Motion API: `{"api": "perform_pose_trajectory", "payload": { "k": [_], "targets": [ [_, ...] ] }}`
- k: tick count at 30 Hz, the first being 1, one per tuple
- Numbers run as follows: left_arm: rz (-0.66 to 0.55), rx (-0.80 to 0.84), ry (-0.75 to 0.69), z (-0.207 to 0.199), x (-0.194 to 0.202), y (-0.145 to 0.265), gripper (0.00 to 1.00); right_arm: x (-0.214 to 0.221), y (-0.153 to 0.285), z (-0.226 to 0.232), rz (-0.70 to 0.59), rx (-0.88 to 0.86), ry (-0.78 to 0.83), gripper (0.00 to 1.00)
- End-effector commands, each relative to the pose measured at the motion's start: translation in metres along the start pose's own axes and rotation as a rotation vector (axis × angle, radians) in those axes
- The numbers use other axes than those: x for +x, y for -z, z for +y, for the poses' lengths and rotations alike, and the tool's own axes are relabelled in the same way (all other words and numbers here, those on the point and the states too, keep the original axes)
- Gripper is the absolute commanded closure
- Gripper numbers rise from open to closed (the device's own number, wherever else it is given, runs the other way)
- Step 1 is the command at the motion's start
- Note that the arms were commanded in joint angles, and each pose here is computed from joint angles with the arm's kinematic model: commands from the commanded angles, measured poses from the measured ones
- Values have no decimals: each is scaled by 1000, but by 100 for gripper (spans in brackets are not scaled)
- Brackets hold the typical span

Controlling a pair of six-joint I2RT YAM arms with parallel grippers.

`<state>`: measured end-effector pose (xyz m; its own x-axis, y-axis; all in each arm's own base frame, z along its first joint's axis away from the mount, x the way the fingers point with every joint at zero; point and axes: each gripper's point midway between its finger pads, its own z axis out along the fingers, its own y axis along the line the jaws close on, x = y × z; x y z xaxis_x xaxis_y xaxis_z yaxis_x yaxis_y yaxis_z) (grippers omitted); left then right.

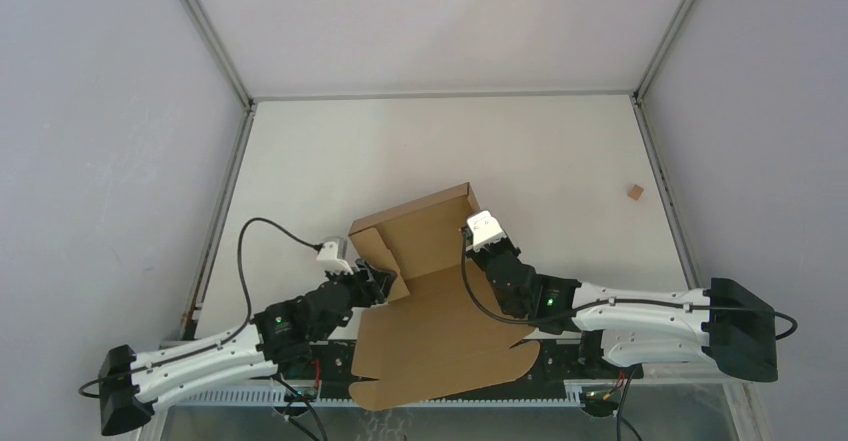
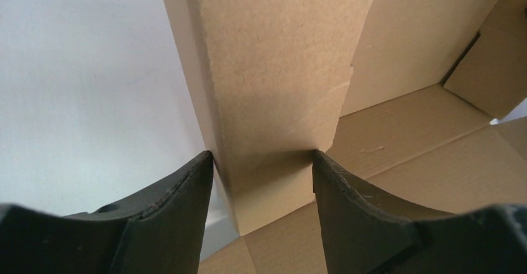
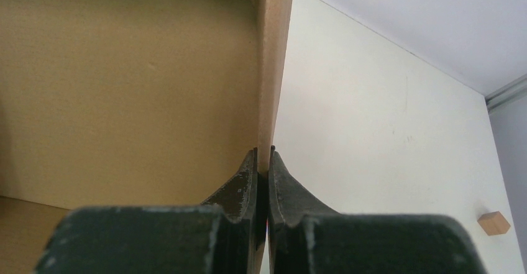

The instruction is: Fold the paper box

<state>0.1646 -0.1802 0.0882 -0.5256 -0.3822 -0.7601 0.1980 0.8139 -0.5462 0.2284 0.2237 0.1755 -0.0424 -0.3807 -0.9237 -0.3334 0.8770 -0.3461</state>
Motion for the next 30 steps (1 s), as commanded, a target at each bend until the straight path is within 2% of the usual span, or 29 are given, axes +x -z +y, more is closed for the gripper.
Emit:
{"api": "perform_pose_trajectory", "payload": {
  "k": [1,10,20,26,28,30],
  "targets": [
    [31,-21,-51,-4,4,-5,36,-26,3,21,-58,-97,-53,99],
    [-24,-157,-47,12,-11,-6,37,-25,8,22,-57,-100,-31,99],
    [-17,-331,-73,46,-10,3,55,-28,12,24,-78,-117,-31,99],
    [-20,-379,-81,55,-12,8,58,-27,14,20,-82,-118,-49,99],
    [-24,-370,-87,53,-15,9,50,-25,13,17,-71,-119,-76,99],
    [-43,-356,-86,46,-24,10,32,-20,12,14,-49,-117,-106,99]
  ]
}}
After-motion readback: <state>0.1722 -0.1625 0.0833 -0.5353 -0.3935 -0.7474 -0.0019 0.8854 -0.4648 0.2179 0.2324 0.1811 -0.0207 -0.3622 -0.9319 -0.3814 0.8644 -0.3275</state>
